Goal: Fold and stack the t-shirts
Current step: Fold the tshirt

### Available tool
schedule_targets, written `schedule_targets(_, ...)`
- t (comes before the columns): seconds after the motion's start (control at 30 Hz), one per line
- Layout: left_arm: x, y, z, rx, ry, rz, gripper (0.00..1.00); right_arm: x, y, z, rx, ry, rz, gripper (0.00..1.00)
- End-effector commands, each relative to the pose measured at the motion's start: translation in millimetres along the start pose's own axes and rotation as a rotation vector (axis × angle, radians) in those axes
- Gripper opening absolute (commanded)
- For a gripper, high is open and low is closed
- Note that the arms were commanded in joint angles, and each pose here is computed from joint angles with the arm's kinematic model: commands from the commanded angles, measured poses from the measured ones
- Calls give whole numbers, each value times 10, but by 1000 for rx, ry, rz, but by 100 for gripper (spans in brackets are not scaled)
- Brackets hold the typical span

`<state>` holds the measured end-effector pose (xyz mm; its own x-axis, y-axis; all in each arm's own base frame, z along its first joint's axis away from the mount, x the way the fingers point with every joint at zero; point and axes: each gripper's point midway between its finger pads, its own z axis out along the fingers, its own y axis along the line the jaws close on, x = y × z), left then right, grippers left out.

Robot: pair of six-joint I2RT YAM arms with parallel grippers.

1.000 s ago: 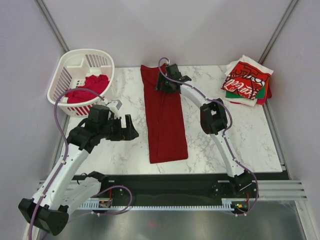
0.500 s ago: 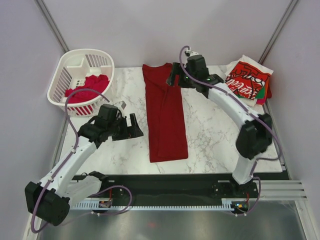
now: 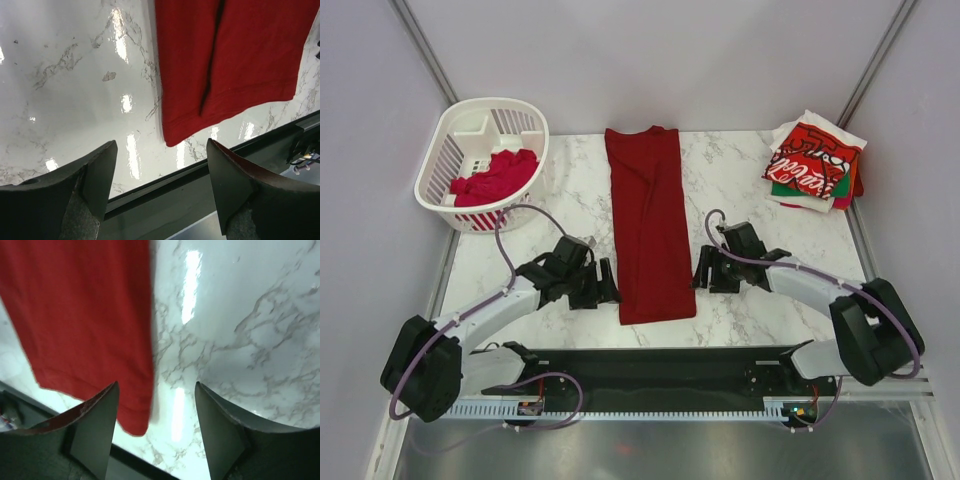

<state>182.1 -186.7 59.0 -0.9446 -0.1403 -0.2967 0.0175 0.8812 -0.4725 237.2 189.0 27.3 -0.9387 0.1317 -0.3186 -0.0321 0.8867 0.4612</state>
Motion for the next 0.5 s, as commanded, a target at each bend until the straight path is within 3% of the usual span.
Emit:
schedule_targets(0.0, -49, -123, 85, 52, -41, -52, 79, -14, 306, -188, -168, -56, 3, 69)
schedule_targets(0.23, 88, -154, 206, 42, -7, -45, 74, 495, 184, -162, -206, 37, 70, 64)
schedule_targets(0.47, 227, -163, 317, 21, 32, -47, 71, 642, 156, -122, -214, 50, 88, 61)
